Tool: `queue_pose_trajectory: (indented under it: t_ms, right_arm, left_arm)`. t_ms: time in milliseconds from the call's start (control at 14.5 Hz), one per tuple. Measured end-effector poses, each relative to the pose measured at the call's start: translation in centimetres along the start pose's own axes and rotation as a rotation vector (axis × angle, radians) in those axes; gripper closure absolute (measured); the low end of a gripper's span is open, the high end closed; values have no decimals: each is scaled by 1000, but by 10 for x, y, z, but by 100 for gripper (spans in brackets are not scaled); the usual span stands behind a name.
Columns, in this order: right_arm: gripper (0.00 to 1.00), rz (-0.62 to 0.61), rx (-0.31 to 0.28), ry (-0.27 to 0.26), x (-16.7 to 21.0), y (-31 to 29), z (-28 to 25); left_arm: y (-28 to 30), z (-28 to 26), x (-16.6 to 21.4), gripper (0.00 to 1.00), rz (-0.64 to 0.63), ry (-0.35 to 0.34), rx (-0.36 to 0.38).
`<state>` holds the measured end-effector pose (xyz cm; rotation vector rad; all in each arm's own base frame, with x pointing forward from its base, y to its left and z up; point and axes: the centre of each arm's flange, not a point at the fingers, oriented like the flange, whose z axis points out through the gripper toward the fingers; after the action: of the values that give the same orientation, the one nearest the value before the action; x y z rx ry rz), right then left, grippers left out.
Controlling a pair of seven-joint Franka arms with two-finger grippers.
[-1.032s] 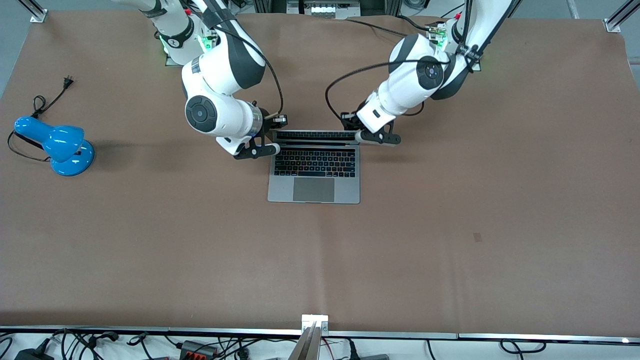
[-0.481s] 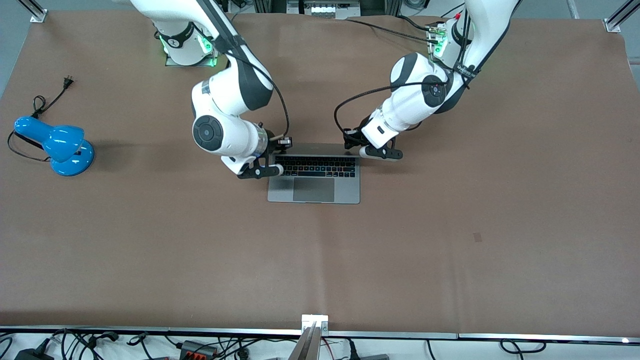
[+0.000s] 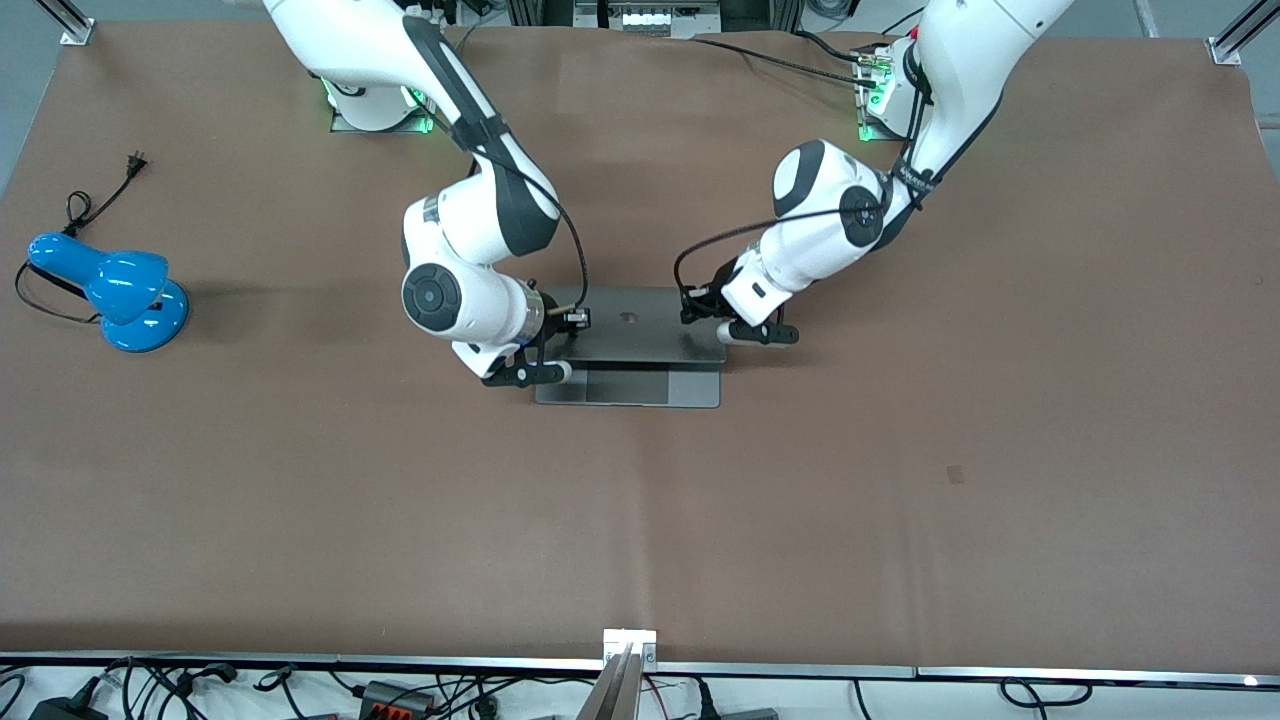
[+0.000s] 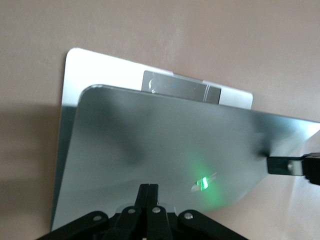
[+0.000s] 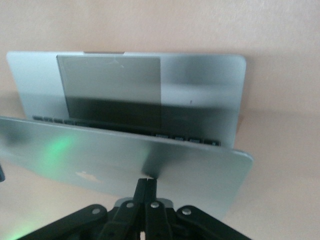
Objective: Close laptop with both arms from behind
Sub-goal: 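Push the screen down with both grippers until the laptop lid shuts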
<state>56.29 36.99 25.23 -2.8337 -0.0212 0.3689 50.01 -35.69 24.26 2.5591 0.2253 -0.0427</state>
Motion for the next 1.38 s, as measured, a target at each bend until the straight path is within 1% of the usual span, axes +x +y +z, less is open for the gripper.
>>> queue_pose_trajectory:
  t_ms: [275,481,619,688,894,1101,1376]
  right_arm:
    - [99,17,-11,12,24,9,21]
    - [99,26,-24,18,32,17,32]
    - [99,19,-42,17,33,20,37]
    - [99,18,-48,18,34,21,39]
    - [99,22,-60,22,37,26,53]
    - [99,20,-62,23,38,26,55]
    - [99,20,-62,24,38,26,55]
  left_arm:
    - [-14,12,29,99,-3,5,-18]
    - [-29,24,44,99,-2,0,-20]
    - [-35,36,46,99,-6,-13,-22]
    - [-37,42,45,99,-2,-8,-17]
    - [-41,61,40,99,29,12,26]
    - [-34,65,37,99,57,24,44]
    - [-33,65,37,99,58,25,45]
